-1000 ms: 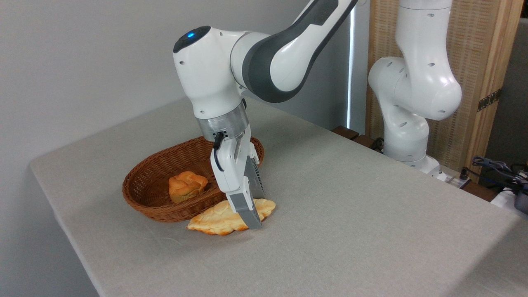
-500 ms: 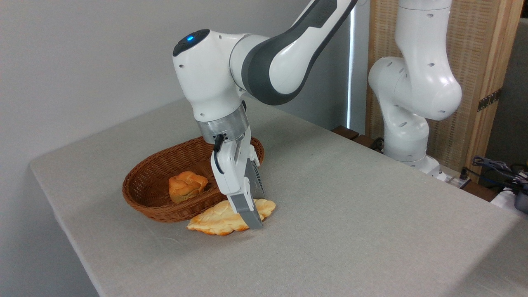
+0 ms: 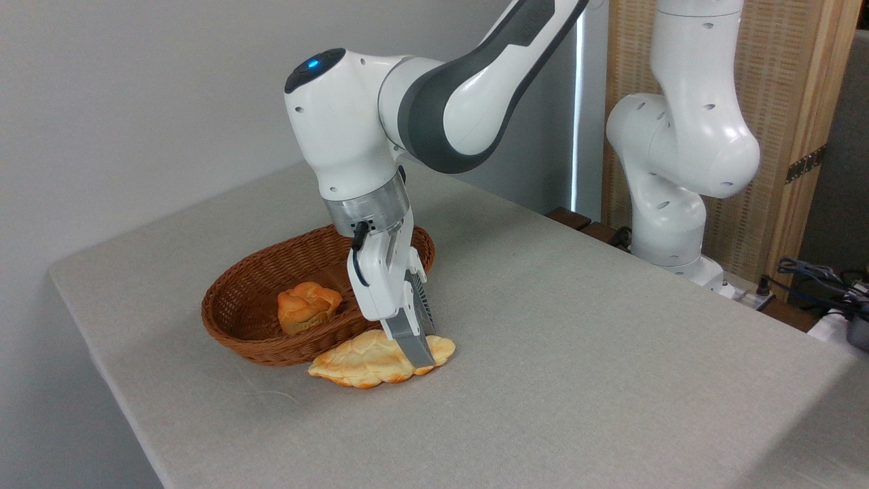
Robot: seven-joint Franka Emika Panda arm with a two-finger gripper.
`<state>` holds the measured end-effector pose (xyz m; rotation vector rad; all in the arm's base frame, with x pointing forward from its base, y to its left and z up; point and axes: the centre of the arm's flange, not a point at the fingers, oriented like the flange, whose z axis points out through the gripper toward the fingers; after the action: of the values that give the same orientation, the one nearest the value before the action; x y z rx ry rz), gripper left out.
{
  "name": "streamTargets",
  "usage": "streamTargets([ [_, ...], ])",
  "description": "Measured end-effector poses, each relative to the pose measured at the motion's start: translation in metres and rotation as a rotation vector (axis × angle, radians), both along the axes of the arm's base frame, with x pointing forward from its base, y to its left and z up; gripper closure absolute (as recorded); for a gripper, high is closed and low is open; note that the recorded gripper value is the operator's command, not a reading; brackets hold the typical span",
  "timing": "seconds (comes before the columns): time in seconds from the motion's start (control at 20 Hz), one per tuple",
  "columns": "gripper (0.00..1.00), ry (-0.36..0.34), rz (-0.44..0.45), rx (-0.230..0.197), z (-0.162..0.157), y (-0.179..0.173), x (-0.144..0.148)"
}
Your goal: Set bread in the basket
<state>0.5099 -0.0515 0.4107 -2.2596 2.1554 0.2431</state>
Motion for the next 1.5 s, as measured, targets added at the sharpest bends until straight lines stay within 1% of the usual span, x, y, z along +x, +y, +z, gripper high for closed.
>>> streamTargets([
  [0.4, 0.76, 0.002, 0.003, 0.000, 0.006, 0.001, -0.003],
  [0.55, 0.76, -0.014, 0.015, -0.004, 0.014, 0.008, -0.002],
  [0.7, 0.75, -0.033, 0.029, -0.008, 0.029, 0.014, -0.002],
  [0.8, 0.75, -0.055, 0.064, -0.009, 0.043, 0.020, 0.000],
  [0.9, 0.74, -0.095, 0.113, -0.015, 0.064, 0.037, 0.006],
  [0.95, 0.74, -0.105, 0.144, -0.017, 0.079, 0.053, 0.008],
  [1.05, 0.74, -0.097, 0.169, -0.017, 0.091, 0.065, 0.008],
  [1.1, 0.73, -0.094, 0.173, -0.022, 0.095, 0.065, 0.007],
  [1.15, 0.71, -0.092, 0.178, -0.044, 0.096, 0.061, 0.007],
  [1.2, 0.71, -0.091, 0.185, -0.081, 0.098, 0.054, 0.008],
  [1.25, 0.71, -0.095, 0.189, -0.128, 0.103, 0.044, 0.008],
  [1.3, 0.71, -0.105, 0.184, -0.170, 0.112, 0.030, 0.009],
  [1.35, 0.70, -0.108, 0.166, -0.197, 0.123, 0.014, 0.008],
  [1.4, 0.58, -0.105, 0.140, -0.212, 0.135, -0.005, 0.006],
  [1.5, 0.08, -0.100, 0.118, -0.212, 0.151, -0.039, -0.002],
])
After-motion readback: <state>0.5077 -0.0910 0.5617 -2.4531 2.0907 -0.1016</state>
